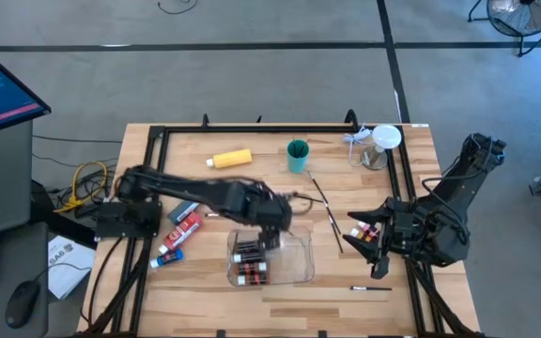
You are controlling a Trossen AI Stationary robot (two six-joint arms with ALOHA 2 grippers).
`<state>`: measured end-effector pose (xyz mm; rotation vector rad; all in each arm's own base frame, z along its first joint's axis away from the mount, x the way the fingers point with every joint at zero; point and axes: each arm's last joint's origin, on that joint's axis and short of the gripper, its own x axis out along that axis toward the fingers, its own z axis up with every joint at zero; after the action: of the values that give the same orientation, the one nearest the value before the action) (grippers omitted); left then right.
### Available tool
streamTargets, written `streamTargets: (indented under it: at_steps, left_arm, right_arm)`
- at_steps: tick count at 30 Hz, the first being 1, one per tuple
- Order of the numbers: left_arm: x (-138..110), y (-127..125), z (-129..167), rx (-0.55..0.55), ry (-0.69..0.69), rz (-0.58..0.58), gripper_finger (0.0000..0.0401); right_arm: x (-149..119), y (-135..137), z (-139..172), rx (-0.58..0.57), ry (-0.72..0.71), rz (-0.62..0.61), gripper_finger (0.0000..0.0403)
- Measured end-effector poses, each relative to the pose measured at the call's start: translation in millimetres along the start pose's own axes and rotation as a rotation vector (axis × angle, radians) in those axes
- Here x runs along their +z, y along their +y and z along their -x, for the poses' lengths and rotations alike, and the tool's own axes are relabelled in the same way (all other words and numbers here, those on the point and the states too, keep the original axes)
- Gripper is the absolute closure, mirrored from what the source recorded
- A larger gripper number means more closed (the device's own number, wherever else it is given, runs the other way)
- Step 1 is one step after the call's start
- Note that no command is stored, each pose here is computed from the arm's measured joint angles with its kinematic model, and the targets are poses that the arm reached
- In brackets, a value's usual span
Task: Pick & Place Paint Supplies
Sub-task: Put the blue paint bottle into the transparent bin
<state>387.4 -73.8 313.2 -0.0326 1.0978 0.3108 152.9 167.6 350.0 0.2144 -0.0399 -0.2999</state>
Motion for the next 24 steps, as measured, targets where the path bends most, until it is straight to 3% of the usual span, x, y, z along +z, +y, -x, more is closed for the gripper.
streamTargets:
  at_steps: [6,13,19,24]
  left_arm:
    - [2,43,39,-0.001,-0.056,0.255,0.0109]
    - [-15,76,58,0.099,0.049,0.581,0.0133]
    - [-24,73,49,0.090,0.152,0.655,0.0151]
    - [-39,63,25,0.075,0.271,0.554,0.0155]
  right_arm:
    - [6,-5,-2,-0.013,-0.010,-0.034,0.0132]
    - [13,-15,-13,0.002,-0.020,-0.080,0.0132]
    - [16,-25,-36,0.069,-0.013,-0.155,0.0132]
    - [16,-36,-53,0.108,0.010,-0.216,0.0132]
